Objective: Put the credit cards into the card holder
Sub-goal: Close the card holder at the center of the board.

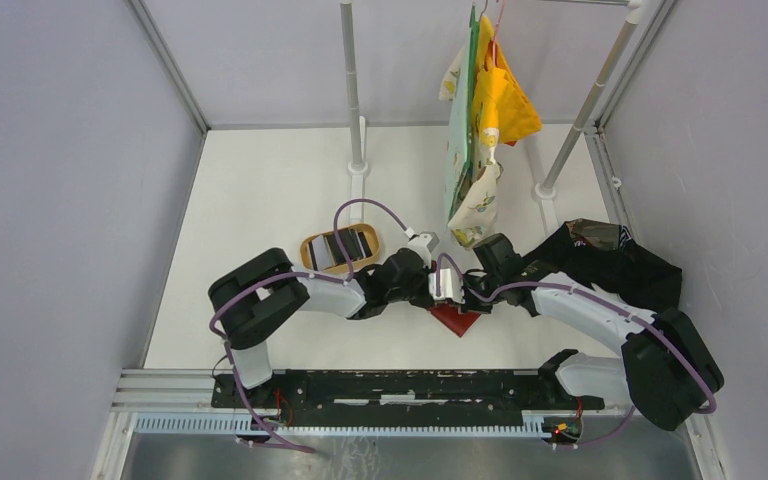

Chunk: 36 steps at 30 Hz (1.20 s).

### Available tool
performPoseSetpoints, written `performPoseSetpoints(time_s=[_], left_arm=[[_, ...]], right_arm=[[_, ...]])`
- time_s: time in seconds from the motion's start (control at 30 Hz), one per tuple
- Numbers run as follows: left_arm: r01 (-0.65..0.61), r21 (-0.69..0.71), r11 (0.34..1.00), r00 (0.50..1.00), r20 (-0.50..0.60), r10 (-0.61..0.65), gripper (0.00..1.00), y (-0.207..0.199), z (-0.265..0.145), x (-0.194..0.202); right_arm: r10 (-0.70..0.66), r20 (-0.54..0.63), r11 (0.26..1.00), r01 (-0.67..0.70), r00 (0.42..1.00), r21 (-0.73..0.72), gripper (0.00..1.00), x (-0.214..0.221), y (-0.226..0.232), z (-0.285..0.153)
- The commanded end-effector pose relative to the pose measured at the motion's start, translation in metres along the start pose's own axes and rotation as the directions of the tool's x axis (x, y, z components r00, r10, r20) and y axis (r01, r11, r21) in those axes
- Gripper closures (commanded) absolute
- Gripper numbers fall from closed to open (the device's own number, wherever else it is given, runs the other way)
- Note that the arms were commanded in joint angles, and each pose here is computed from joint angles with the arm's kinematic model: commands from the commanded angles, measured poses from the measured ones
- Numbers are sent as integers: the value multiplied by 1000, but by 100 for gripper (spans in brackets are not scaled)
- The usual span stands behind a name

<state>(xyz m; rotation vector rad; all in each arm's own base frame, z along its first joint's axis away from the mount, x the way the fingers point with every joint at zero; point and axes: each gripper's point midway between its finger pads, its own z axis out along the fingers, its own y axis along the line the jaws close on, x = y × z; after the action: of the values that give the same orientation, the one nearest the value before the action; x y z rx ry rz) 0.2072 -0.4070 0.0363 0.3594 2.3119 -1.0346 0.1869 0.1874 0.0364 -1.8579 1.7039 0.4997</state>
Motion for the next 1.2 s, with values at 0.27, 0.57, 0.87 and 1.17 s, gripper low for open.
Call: performPoseSetpoints(time_s=[0.27, 0.57, 0.87, 1.17], left_arm=[[-18, -6, 1000, 1000, 5, 18, 98, -5, -16, 1], [-23, 5, 1000, 1000, -5, 23, 98, -9, -12, 3], [-25, 4, 1000, 1000, -18, 25, 98, -9, -9, 7], [-27, 4, 1000, 999, -19, 27, 98, -9, -9, 9]], right_arm=[[4, -84, 978, -21, 996, -207, 100, 25, 60, 4], [-40, -118, 983, 18, 992, -182, 100, 37, 62, 0], [30, -11, 994, -31, 999, -108, 100, 7, 36, -5], [76, 52, 994, -72, 996, -87, 100, -2, 22, -12]])
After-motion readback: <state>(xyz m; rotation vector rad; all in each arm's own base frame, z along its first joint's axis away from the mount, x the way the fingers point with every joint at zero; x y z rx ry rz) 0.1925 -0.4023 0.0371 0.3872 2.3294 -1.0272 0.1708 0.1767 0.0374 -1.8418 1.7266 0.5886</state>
